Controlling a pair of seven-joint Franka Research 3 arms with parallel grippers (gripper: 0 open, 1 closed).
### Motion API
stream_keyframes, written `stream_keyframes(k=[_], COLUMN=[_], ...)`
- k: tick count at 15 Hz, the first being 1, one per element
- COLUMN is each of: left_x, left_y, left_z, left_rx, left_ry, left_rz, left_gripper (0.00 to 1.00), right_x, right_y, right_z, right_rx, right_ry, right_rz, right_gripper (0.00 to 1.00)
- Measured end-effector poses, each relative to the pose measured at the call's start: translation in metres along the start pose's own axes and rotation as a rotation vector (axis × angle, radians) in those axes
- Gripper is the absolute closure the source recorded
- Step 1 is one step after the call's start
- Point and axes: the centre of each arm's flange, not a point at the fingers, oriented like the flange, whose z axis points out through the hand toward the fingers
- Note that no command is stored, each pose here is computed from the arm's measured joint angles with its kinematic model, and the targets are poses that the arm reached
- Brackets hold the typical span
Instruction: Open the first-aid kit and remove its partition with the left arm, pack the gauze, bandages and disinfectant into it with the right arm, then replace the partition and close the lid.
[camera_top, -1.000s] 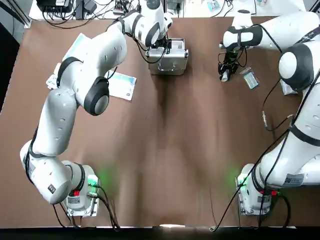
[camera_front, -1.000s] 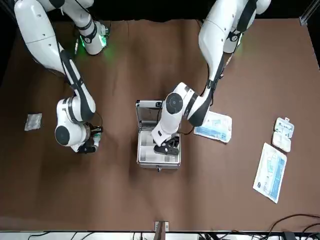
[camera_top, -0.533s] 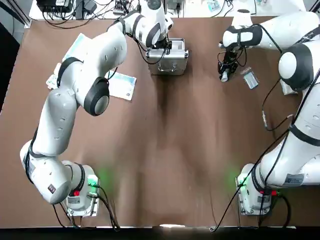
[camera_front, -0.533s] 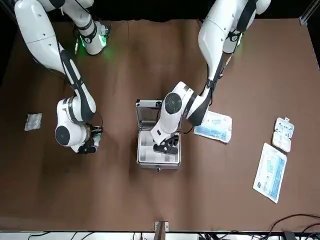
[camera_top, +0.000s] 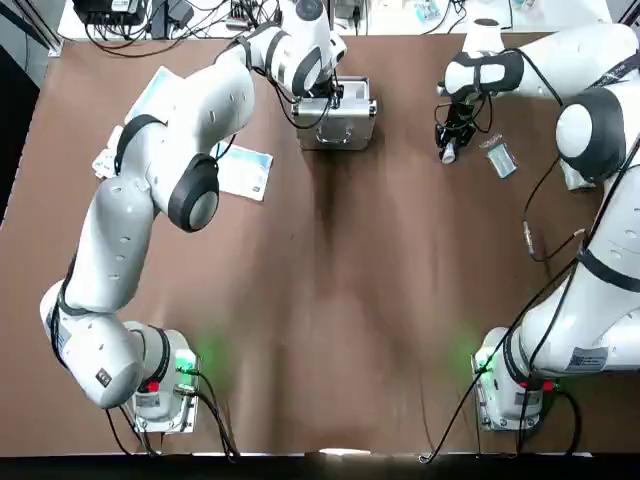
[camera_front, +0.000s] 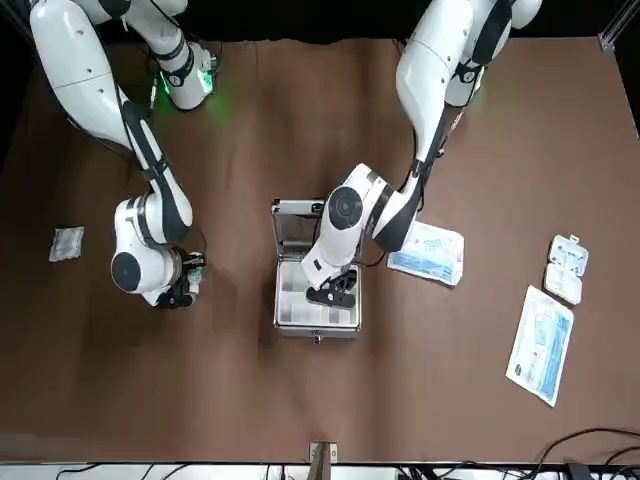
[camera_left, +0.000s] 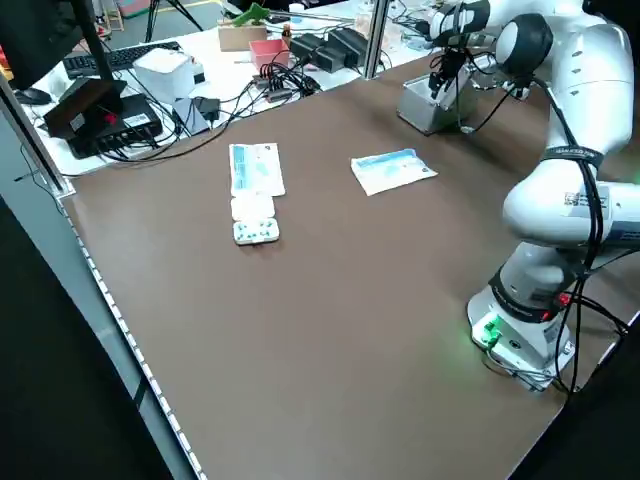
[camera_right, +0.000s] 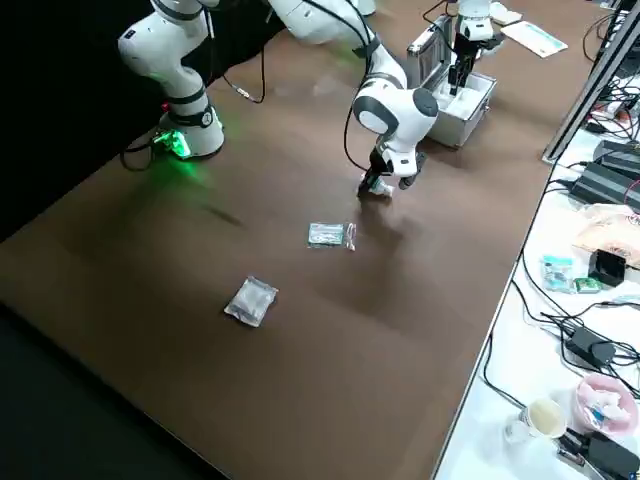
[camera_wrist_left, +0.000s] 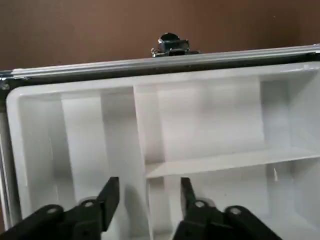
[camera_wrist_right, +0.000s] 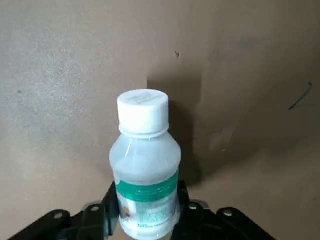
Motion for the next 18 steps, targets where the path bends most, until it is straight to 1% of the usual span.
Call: stream_keyframes(k=[1,2,3,4,5,6,8,9,10,11,18], left_x=[0.000,0.000,0.000,0.000,0.000,0.000,0.000,0.001,0.001,0.001,0.002], left_y=[0.000,0.000,0.000,0.000,0.000,0.000,-0.001,-0.001,-0.002,-0.002,-0.002], left_z=[0.000,0.000,0.000,0.001,0.001,0.001,0.001,0.001,0.001,0.000,-0.004], left_rx=[0.000,0.000,0.000,0.001,0.001,0.001,0.002,0.002,0.004,0.004,0.004], left_ry=[0.000,0.000,-0.001,-0.001,-0.001,-0.001,0.000,0.000,0.000,0.000,0.001], left_rz=[0.001,0.001,0.002,0.002,0.002,0.002,0.002,0.001,0.000,-0.007,-0.013], left_gripper=[0.50,0.52,0.54,0.58,0.58,0.67,0.87,0.91,0.92,0.96,0.96], right_x=[0.000,0.001,0.001,0.001,0.001,0.001,0.002,0.002,0.002,0.003,0.008], right_y=[0.000,0.000,0.000,0.000,0.000,0.001,0.000,0.000,0.000,0.001,0.002], right_z=[0.000,-0.001,-0.001,-0.001,-0.001,-0.001,-0.002,-0.002,-0.003,-0.004,-0.015], right_rx=[0.000,0.000,0.000,0.000,0.000,0.000,0.000,0.000,0.000,0.001,0.002], right_ry=[0.002,0.003,0.004,0.005,0.005,0.005,0.006,0.007,0.009,0.011,0.030], right_rz=[0.000,0.000,-0.001,0.000,0.000,0.001,0.000,0.000,0.000,0.001,0.004], right_gripper=[0.52,0.55,0.55,0.56,0.57,0.58,0.59,0.59,0.59,0.59,0.59])
